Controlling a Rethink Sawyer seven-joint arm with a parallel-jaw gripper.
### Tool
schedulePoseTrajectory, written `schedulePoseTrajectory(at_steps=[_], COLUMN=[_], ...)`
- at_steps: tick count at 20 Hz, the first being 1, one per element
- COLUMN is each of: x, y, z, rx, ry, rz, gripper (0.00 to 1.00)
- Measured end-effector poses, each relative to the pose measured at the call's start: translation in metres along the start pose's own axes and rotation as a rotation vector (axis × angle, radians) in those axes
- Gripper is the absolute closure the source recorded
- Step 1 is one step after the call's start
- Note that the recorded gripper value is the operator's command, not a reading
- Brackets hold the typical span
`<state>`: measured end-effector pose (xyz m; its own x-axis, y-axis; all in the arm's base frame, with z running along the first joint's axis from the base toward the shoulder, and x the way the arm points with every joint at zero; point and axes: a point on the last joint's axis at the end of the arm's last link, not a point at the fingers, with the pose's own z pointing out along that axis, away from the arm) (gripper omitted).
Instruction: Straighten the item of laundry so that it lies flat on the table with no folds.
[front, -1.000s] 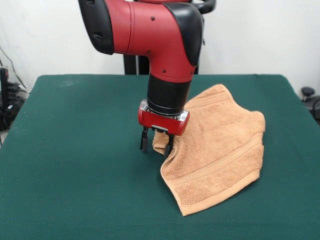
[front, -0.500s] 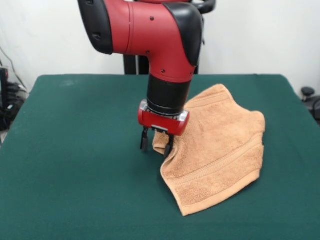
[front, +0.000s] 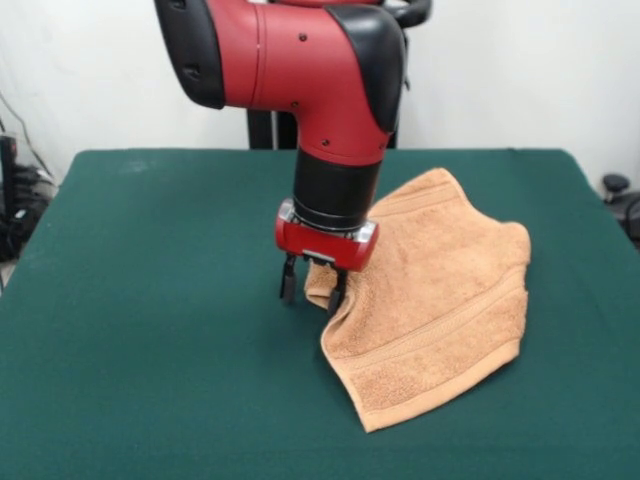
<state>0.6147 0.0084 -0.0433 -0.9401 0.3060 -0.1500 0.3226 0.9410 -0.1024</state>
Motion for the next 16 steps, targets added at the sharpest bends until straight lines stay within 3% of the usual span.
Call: schedulePoseTrajectory(at_steps=[6,7,16], x=[-0.0006,-0.001,-0.0016], y=[-0.0018,-0.0029,-0.0037], z=[0.0003,0.0004,0.0004], rx=[0.0,0.001,0.0], ry=[0.0,0.001,0.001], rz=[0.003,0.005,0.009], gripper=[0.0,1.0,1.0])
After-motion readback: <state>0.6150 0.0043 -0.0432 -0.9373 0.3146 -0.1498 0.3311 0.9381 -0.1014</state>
